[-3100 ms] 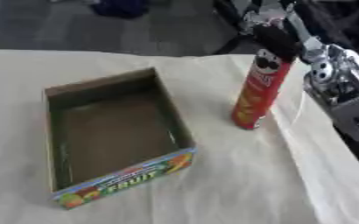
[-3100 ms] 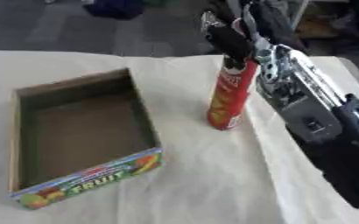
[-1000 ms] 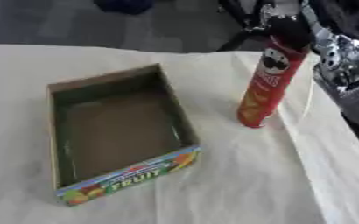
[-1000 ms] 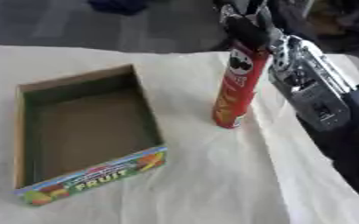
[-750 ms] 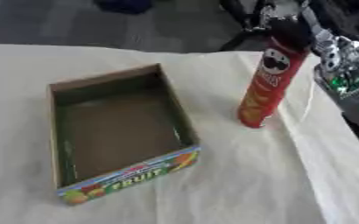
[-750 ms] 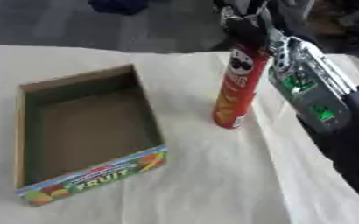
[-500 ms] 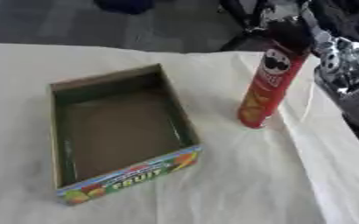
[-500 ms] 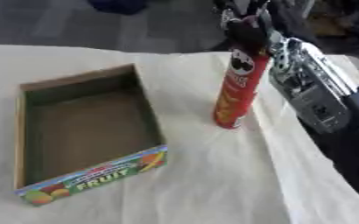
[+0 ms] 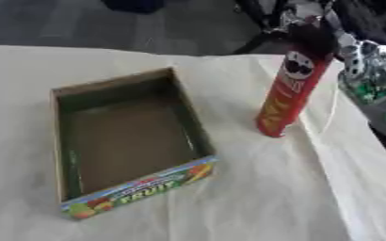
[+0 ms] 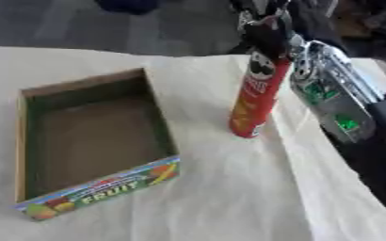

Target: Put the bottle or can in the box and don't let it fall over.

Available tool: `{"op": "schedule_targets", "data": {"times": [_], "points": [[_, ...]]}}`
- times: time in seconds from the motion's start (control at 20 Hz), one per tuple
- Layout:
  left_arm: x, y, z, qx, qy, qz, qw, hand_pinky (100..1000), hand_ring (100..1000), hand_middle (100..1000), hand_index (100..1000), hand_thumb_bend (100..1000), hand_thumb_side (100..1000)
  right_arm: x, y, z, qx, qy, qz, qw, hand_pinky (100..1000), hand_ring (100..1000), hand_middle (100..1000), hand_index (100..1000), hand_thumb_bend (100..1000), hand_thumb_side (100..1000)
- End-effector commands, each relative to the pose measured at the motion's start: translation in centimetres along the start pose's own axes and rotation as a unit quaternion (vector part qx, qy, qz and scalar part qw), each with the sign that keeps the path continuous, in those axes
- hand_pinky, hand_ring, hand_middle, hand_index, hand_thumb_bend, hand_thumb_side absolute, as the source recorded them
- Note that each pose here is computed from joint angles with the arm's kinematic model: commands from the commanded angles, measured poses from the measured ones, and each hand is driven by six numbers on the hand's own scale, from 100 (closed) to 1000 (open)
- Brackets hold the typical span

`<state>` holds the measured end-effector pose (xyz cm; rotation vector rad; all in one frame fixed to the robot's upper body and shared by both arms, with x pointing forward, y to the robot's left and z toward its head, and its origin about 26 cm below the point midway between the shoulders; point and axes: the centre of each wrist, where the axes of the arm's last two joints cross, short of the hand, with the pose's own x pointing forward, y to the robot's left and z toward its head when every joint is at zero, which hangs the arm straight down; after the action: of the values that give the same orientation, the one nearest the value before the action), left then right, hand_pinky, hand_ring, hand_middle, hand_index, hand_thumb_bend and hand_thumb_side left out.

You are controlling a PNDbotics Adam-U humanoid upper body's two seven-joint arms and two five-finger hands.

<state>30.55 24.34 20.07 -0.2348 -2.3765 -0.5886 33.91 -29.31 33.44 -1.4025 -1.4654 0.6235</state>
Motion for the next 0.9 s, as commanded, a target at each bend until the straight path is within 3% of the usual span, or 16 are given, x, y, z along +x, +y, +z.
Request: {"op": "schedule_targets", "data": {"times": [0.05,0.35,0.4,0.45,0.6,0.65,0.7,0.75,0.8,0.85,0.9], "points": [[0.82,0.31,-0.49,-0.008,-0.012,-0.014,1.000,459,760,797,823,100,697,-0.18,0.00,-0.02,0.010,0.004,0.013,1.000,763,880,940,922,100,961],[0.83,0.30,-0.51,-0.009,-0.012,-0.013,1.000,460,760,797,822,100,694,-0.10,0.26,0.01,0.033,0.004,0.027,0.999,703,841,921,910,100,741],[0.84,0.30,-0.52,-0.010,-0.012,-0.013,1.000,460,760,797,822,100,694,-0.07,0.24,0.02,0.036,0.004,0.028,0.999,703,841,921,910,100,741],[0.84,0.29,-0.53,-0.010,-0.012,-0.013,1.000,460,761,797,822,100,694,-0.05,0.22,0.02,0.040,0.005,0.029,0.999,652,822,913,899,100,663],[0.84,0.28,-0.55,-0.010,-0.012,-0.012,1.000,460,760,797,821,100,693,0.02,0.16,-0.01,0.050,0.010,0.026,0.998,588,787,888,875,100,570],[0.84,0.28,-0.55,-0.010,-0.012,-0.012,1.000,460,761,796,821,100,694,0.04,0.15,-0.01,0.053,0.012,0.023,0.998,536,763,876,857,100,479],[0.84,0.28,-0.55,-0.011,-0.012,-0.011,1.000,460,760,796,821,100,694,0.07,0.14,-0.01,0.055,0.014,0.021,0.998,523,758,872,851,100,459],[0.84,0.27,-0.55,-0.011,-0.012,-0.011,1.000,460,760,793,821,100,694,0.09,0.14,-0.02,0.057,0.015,0.019,0.998,471,743,845,824,100,358],[0.84,0.27,-0.55,-0.011,-0.012,-0.011,1.000,460,761,793,821,100,694,0.10,0.15,-0.04,0.059,0.017,0.017,0.998,450,737,835,815,100,317],[0.84,0.26,-0.56,-0.012,-0.012,-0.011,1.000,461,761,792,821,100,694,0.10,0.17,-0.05,0.061,0.018,0.016,0.998,408,721,807,798,100,207],[0.85,0.26,-0.57,-0.012,-0.012,-0.011,1.000,461,761,792,821,100,694,0.11,0.20,-0.05,0.063,0.019,0.015,0.998,403,719,802,796,100,194]]}}
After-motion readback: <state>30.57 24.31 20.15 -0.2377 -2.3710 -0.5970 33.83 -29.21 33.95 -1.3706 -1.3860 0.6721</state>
